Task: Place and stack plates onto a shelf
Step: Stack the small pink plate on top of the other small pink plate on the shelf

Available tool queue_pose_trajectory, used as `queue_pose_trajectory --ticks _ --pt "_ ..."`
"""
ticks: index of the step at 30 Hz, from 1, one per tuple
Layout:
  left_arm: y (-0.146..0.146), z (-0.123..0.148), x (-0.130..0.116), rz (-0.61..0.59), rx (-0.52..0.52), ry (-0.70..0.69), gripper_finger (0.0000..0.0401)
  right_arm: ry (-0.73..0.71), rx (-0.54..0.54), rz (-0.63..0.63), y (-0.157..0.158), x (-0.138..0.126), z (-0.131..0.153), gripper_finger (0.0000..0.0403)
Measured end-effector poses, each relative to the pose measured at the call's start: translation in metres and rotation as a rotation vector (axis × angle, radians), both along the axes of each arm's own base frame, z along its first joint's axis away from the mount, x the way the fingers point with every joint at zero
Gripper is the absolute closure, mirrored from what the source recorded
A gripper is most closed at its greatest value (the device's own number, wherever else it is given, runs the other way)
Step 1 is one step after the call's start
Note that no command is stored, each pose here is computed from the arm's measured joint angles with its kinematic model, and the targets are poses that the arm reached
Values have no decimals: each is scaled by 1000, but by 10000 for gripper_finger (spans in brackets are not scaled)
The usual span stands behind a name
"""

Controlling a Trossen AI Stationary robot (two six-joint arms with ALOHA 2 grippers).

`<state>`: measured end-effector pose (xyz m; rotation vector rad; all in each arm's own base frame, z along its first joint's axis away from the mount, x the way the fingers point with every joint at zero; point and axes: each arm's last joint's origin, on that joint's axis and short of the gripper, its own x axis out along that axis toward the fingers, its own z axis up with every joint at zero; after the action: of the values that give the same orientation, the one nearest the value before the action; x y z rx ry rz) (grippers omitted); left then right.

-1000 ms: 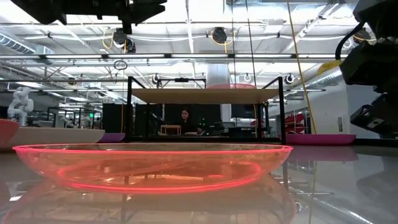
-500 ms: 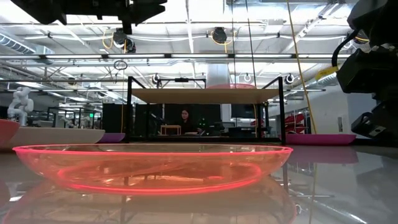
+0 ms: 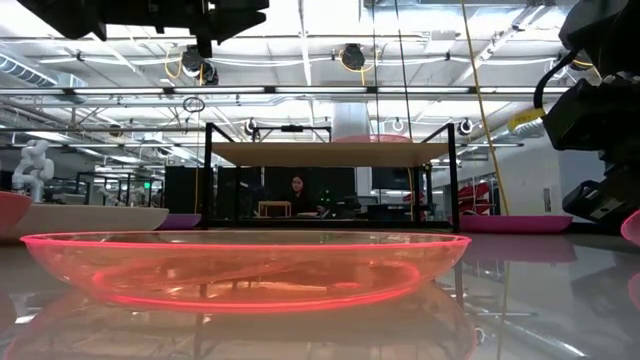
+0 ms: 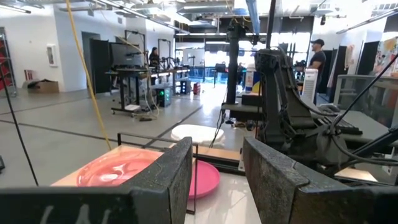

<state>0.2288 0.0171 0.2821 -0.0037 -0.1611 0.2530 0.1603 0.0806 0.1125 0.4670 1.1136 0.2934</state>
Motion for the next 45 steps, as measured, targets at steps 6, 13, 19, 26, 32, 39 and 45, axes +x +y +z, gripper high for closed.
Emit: queue_pose_trajectory --ticks 6,13,19,26,32,39,45 --pt "0 0 0 -1 -3 3 254 -191 17 -4 -2 14 11 403" --pt "0 -1 0 -2 -10 10 254 -420 -121 -55 -27 36 37 403" --pt "0 -1 0 -1 -8 10 254 -590 -280 -110 -58 62 73 403" --pt "0 -1 0 18 105 39 254 -702 -542 -315 -106 83 122 403" --pt "1 -1 0 50 113 43 254 -751 -756 -552 -153 85 166 403" --pt "7 -1 -1 111 3 18 254 -739 -843 -726 -199 72 197 403" --pt "11 -1 -1 121 -19 11 254 -675 -876 -824 -232 59 193 403"
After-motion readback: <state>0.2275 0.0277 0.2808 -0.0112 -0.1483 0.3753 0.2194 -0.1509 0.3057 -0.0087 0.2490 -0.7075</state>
